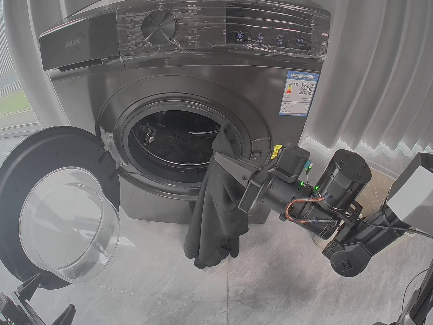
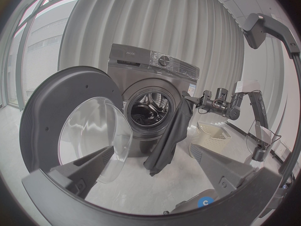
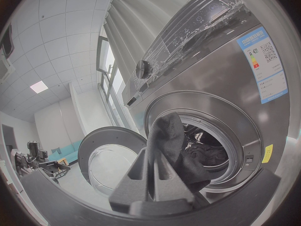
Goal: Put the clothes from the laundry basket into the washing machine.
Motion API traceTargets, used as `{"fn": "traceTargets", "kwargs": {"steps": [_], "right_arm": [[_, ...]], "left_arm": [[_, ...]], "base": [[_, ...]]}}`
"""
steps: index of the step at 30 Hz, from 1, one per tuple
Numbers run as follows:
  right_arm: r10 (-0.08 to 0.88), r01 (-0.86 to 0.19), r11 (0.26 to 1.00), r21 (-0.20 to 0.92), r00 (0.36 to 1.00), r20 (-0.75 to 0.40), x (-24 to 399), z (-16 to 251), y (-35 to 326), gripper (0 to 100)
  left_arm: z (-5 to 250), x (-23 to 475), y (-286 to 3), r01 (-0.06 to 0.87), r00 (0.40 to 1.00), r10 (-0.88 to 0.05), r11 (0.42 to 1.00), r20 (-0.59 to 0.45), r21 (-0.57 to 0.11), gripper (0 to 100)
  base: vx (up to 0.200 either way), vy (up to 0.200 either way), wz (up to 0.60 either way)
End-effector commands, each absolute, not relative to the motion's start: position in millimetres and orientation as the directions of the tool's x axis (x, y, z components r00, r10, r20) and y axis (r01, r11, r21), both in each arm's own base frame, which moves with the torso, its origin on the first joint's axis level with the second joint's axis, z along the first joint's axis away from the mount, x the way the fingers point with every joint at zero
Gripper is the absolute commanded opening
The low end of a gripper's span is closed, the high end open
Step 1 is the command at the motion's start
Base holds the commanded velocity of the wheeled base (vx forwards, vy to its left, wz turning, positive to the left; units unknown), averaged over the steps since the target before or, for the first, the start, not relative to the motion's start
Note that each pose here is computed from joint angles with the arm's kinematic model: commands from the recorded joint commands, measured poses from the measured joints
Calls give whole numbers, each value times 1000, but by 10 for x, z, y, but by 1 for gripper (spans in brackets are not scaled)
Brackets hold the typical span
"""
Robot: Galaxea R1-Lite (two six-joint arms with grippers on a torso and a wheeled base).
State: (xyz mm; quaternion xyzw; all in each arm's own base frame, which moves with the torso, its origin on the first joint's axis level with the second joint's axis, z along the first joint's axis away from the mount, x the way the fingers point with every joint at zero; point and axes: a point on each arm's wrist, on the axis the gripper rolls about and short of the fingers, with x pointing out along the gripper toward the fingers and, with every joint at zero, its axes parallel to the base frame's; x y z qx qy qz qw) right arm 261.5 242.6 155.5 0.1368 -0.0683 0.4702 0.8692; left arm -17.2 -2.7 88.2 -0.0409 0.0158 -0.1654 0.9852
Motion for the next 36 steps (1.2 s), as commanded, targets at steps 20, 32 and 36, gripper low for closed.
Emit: {"fn": "traceTargets", "kwargs": {"steps": [20,32,36], "right_arm": [[657,-702,633,327,710,254,2520,1758,2673,0],[643,-703,616,355,710,288,2540,1910,2638,0],[644,-704,612,360,708,290,2538,1907,2643,0]], "left_arm": [[1537,15,-66,403,914,-405,913,-25,-72,100],[1717,758,-198,502,851,-505,863,-143,-55,100],[1667,862,-310,581,786,-584,810,-202,-81,100]], "base": [[0,0,0],[0,0,0],[0,0,0]]}}
